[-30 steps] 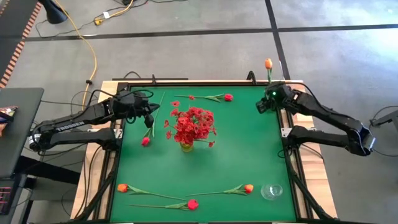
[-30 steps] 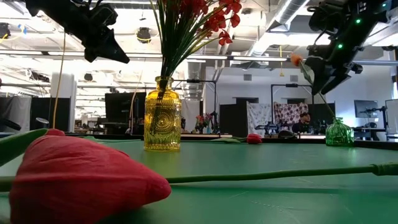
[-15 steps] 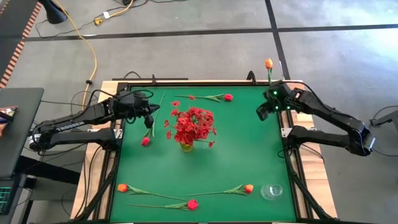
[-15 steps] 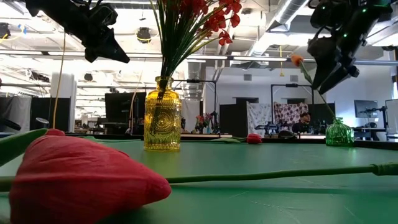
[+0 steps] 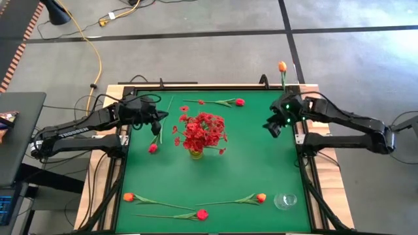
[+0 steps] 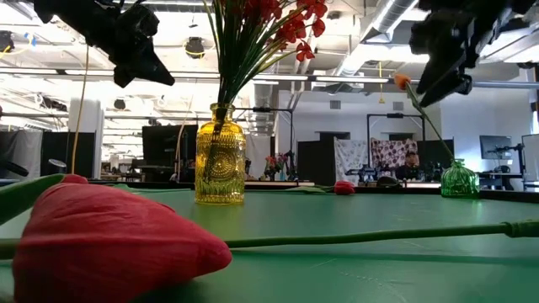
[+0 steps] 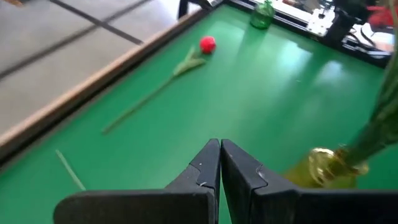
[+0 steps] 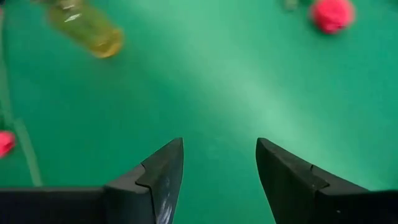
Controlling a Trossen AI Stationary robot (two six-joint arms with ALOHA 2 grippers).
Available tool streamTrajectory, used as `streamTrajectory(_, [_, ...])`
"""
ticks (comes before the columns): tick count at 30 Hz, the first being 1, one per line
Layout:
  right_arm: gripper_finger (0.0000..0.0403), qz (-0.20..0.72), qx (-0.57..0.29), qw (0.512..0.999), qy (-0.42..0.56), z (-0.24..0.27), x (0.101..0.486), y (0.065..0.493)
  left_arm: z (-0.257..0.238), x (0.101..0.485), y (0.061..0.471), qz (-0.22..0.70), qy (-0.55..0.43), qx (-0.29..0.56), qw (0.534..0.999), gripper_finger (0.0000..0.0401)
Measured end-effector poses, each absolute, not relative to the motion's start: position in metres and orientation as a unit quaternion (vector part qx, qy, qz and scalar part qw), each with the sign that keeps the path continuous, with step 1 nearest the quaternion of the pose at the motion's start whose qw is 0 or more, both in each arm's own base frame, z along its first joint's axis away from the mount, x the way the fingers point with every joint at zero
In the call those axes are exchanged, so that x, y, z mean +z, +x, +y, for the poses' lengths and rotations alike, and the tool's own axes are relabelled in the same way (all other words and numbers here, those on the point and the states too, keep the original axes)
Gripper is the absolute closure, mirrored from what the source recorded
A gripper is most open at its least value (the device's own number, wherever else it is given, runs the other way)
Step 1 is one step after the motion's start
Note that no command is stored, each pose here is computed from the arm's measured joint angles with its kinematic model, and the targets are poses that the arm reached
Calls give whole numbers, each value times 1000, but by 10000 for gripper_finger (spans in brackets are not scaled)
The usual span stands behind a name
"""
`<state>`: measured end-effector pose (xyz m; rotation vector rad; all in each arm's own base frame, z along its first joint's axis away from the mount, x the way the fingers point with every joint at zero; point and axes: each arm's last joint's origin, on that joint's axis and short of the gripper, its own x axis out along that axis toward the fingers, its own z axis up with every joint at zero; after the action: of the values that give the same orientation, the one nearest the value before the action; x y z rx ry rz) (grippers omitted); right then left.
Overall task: Sort flowers into vase by color
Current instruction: Put the right orange flower into the green vase
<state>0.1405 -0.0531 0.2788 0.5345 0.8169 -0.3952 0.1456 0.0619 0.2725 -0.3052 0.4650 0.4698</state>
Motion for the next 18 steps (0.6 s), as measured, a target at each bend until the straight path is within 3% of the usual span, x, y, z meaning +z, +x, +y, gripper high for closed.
streamTrajectory(18, [175, 330, 86, 923, 175, 66, 289, 181, 1, 259, 149, 311, -295, 121, 896, 401])
